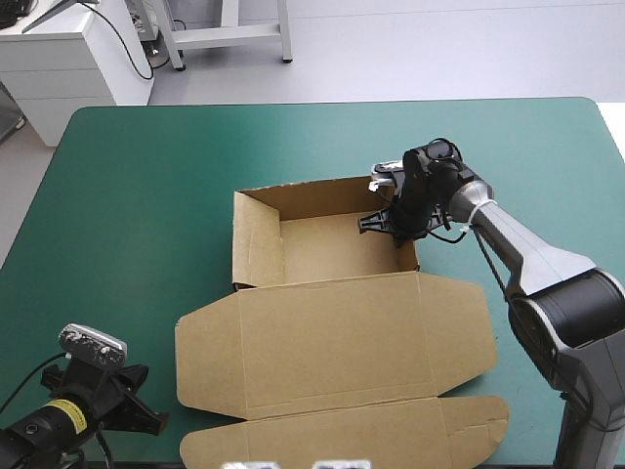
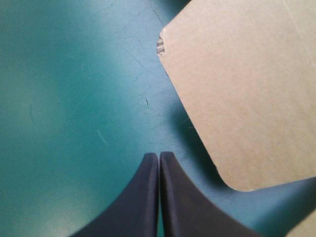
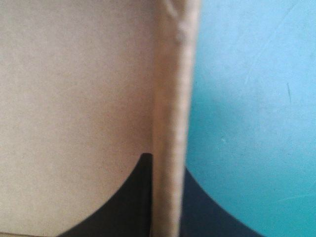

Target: Fold the box

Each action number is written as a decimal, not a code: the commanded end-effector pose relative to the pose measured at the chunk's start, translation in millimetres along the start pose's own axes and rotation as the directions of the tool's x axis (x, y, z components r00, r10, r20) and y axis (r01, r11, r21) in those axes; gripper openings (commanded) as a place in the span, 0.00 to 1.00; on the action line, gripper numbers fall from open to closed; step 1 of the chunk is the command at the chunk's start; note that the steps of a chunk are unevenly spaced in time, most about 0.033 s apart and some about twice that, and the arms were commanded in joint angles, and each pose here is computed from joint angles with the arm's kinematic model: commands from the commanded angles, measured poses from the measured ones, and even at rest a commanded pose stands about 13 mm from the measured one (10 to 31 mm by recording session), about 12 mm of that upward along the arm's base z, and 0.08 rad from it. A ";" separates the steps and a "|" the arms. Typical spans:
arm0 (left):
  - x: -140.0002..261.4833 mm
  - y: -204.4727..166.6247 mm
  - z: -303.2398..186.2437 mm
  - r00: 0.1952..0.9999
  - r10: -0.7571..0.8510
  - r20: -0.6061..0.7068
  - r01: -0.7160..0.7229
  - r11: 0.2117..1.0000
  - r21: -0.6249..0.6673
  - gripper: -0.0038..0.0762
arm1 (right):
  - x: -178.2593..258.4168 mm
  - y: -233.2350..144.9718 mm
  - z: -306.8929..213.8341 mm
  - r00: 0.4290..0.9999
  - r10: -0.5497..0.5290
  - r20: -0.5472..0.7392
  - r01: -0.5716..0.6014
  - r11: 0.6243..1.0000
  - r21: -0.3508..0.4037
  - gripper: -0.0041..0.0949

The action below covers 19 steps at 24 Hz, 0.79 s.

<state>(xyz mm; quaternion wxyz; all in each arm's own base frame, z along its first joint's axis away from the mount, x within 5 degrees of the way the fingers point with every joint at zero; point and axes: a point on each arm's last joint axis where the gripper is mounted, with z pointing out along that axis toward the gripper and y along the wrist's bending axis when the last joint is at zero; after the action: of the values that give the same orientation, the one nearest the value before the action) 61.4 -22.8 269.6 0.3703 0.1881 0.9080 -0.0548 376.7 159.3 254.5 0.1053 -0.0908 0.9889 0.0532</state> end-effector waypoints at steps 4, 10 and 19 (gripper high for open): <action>-10.5 -0.8 -4.2 0.997 -0.004 0.072 0.004 1.000 0.011 0.04 | -8.4 -8.8 -47.1 0.989 -0.036 0.142 0.026 0.997 0.070 0.03; -10.5 -0.8 -4.2 0.997 -0.007 0.072 0.006 1.000 0.011 0.04 | -18.4 -47.1 -67.8 0.985 0.024 0.169 -0.049 0.989 0.143 0.03; -10.5 -0.8 -4.2 0.997 -0.009 0.072 0.008 1.000 0.011 0.04 | 18.0 -248.1 -104.4 0.906 0.366 0.211 -0.418 0.852 0.317 0.03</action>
<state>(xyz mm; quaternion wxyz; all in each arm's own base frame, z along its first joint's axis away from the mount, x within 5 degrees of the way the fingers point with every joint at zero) 61.4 -22.8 269.3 0.3698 0.1881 0.9082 -0.0546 405.1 -59.1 294.3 0.1377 0.1015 0.9830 -0.0669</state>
